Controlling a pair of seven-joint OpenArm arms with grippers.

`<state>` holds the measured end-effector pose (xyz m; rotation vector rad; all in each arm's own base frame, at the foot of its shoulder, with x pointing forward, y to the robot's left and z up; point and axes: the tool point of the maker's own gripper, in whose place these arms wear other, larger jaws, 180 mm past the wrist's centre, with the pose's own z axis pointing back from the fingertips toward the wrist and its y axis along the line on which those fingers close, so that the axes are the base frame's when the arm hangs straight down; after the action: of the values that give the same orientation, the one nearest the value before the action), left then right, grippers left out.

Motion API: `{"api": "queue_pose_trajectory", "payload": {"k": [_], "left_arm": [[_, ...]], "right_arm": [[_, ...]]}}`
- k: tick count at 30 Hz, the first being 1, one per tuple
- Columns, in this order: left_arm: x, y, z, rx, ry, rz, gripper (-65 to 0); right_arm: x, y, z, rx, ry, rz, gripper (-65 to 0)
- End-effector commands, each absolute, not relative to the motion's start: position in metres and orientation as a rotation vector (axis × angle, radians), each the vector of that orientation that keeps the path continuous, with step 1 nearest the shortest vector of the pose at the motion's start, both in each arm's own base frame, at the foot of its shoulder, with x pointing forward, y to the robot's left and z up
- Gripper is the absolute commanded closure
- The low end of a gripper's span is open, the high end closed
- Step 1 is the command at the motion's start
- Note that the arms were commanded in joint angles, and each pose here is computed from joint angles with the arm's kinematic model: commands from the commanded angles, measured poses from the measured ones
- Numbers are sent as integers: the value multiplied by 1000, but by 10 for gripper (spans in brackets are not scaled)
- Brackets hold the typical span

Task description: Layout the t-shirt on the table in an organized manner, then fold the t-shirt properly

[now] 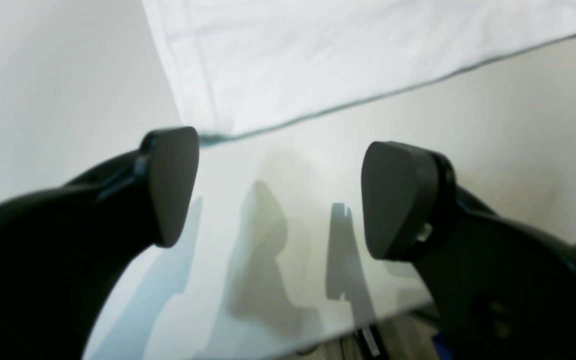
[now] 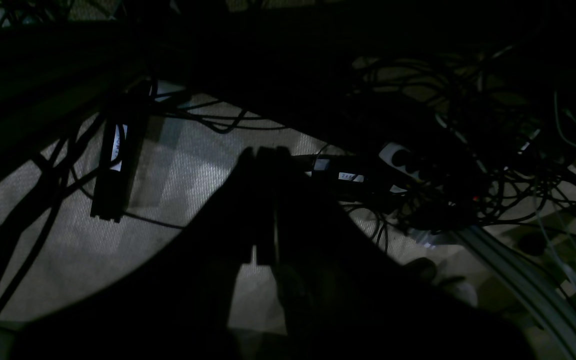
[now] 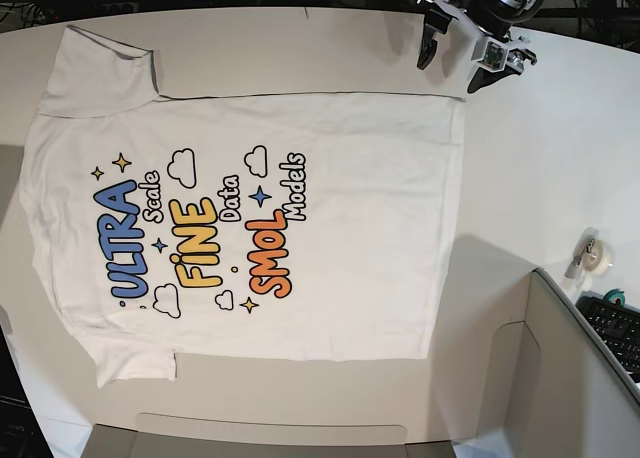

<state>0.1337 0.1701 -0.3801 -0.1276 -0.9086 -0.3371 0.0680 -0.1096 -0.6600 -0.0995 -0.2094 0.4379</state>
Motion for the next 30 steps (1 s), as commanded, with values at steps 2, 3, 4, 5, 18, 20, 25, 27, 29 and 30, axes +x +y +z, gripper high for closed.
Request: {"api": "queue_pose_trajectory", "payload": {"k": [2, 3, 4, 5, 18, 20, 25, 27, 29, 30], "left_arm": [[129, 174, -370, -119, -926, -329, -486], [125, 174, -369, -120, -918, -331, -485], [123, 174, -368, -122, -916, -331, -485], [120, 173, -367, -124, -912, -333, -485], [74, 186, -368, -99, -800, -325, -485], [65, 190, -369, -90, -777, -322, -485], [44, 191, -372, -97, -719, -317, -485], [38, 191, -373, -100, -703, -316, -485], [28, 191, -374, -104, -678, -314, -485], [26, 191, -374, -105, -672, -314, -485]], "right_arm": [[72, -109, -659, -101, -221, 437, 0], [72, -109, -659, -101, -221, 437, 0], [72, -109, -659, -101, -221, 437, 0], [72, -109, -659, -101, -221, 437, 0], [72, -107, -659, -98, -221, 437, 0], [72, -108, -659, -99, -223, 437, 0], [72, -110, -659, -102, -222, 437, 0], [72, -110, -659, -102, -222, 437, 0], [72, -110, -659, -102, -220, 437, 0], [72, -109, -659, -101, -221, 437, 0]]}}
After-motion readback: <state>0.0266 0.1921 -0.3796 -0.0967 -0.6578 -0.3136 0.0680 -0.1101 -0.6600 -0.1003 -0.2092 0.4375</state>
